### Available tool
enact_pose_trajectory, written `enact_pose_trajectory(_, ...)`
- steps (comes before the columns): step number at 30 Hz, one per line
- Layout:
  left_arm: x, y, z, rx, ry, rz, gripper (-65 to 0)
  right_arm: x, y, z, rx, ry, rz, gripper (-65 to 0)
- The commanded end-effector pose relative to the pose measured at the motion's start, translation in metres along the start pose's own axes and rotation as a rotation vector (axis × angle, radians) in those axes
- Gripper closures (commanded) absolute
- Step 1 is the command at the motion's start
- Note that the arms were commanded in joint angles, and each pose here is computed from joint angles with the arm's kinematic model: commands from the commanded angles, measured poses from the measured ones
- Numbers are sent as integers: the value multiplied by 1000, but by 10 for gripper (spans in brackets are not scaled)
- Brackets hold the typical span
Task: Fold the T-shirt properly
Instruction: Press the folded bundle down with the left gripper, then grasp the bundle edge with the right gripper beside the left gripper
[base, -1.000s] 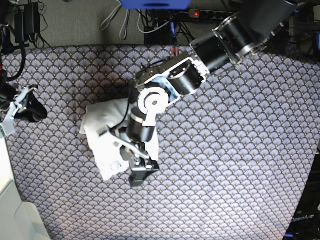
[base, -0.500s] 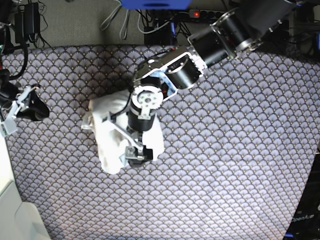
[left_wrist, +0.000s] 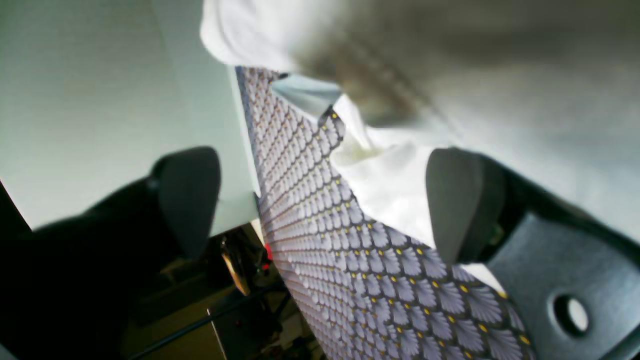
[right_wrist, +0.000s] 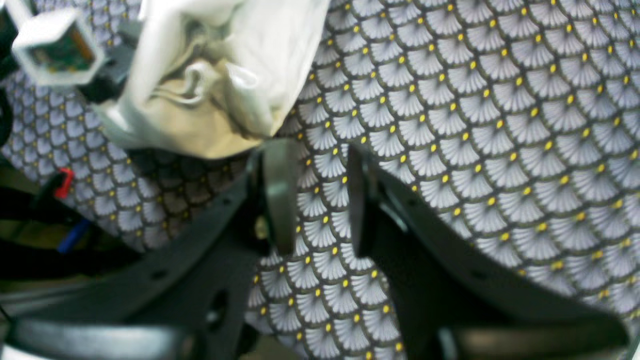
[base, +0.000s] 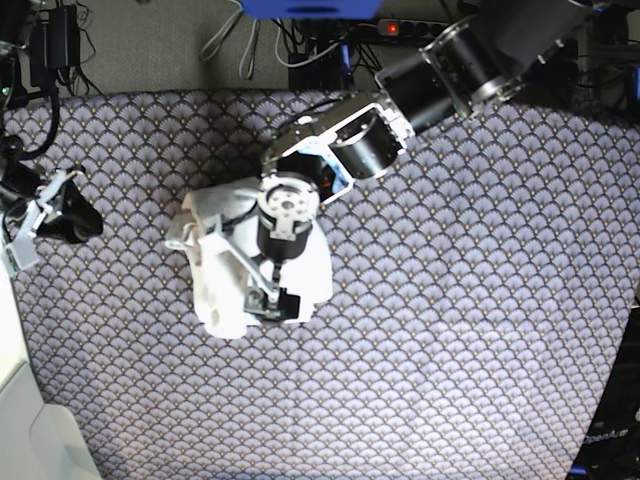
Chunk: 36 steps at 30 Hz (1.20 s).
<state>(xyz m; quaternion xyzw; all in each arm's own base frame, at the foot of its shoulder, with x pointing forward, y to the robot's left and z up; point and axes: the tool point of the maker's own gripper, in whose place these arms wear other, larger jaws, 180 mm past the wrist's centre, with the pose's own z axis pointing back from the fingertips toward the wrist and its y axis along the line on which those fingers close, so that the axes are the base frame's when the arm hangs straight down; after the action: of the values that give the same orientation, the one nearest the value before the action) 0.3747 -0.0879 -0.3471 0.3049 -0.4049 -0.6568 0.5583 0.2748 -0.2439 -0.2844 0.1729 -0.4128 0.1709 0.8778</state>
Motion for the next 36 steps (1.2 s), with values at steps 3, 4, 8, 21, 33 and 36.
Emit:
enact_pose_trajectory(3, 6, 20, 0, 49, -7, 14, -650, 21, 16, 6, 14, -36, 74, -181)
enact_pose_trajectory(4, 7, 21, 0, 51, -7, 12, -650, 22, 22, 6, 21, -32, 89, -181)
enact_pose_trajectory(8, 7, 22, 1, 54, -9, 13, -650, 23, 43, 1, 47, -38, 100, -181)
enact_pose_trajectory(21, 5, 21, 0, 53, -5, 10, -650, 9, 96, -33, 208, 2, 80, -181)
enact_pose_trajectory(33, 8, 20, 0, 52, -9, 8, -650, 15, 106, -66, 290, -21, -13, -181)
enact_pose_trajectory(36, 7, 21, 0, 52, -7, 10, -650, 13, 94, -77, 292, -10, -62, -181)
